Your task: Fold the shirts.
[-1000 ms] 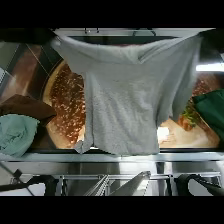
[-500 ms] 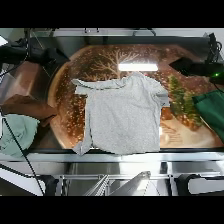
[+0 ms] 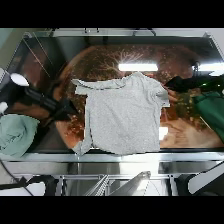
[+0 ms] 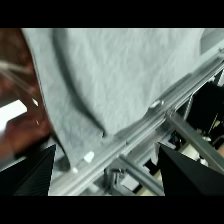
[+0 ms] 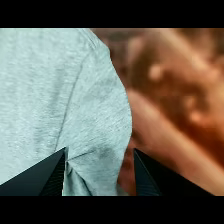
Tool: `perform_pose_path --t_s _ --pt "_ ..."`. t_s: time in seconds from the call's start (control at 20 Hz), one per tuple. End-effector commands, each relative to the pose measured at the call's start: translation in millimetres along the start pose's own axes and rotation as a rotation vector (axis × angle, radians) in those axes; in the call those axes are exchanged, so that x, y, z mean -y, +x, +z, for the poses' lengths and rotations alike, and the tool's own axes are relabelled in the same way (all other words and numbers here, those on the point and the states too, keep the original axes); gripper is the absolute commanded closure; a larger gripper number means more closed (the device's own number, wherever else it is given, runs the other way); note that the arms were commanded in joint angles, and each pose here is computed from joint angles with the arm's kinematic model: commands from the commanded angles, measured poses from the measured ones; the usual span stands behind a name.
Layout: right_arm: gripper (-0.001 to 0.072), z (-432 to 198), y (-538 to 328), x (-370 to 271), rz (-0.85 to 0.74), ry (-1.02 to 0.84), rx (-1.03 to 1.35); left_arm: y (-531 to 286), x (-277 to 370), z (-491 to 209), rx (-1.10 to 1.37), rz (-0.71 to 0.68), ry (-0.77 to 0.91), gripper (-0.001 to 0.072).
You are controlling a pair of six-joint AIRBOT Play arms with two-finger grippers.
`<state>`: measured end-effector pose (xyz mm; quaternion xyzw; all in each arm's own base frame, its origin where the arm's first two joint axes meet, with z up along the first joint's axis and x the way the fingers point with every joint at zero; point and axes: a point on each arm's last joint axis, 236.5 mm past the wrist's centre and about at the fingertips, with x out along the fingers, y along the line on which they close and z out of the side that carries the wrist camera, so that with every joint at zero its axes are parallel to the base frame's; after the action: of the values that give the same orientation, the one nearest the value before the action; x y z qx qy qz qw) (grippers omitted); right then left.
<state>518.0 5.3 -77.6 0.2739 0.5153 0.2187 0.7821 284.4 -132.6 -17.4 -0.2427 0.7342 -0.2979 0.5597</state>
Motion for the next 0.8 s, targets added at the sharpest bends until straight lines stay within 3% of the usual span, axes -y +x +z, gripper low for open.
perform_pose_path --t_s 0.0,0.5,0.55,0.7,0.75 --pt "0.0230 -12 23 8 0.017 0.036 -0.067 47 -19 -59 -0.085 0.025 -0.101 0.0000" --pt "0.0238 -30 49 -16 0.046 0.010 -0.143 97 -44 -127 -0.196 0.021 -0.294 0.0000" --pt "0.0289 -32 51 -21 0.055 0.005 -0.152 99 -48 -125 -0.182 0.027 -0.298 0.0001" --pt "0.0311 -35 57 -29 0.062 -0.010 -0.168 103 -59 -106 -0.090 0.059 -0.297 0.0009" --pt "0.0393 -36 58 -31 0.063 -0.014 -0.170 103 -63 -96 -0.049 0.072 -0.295 0.0010"
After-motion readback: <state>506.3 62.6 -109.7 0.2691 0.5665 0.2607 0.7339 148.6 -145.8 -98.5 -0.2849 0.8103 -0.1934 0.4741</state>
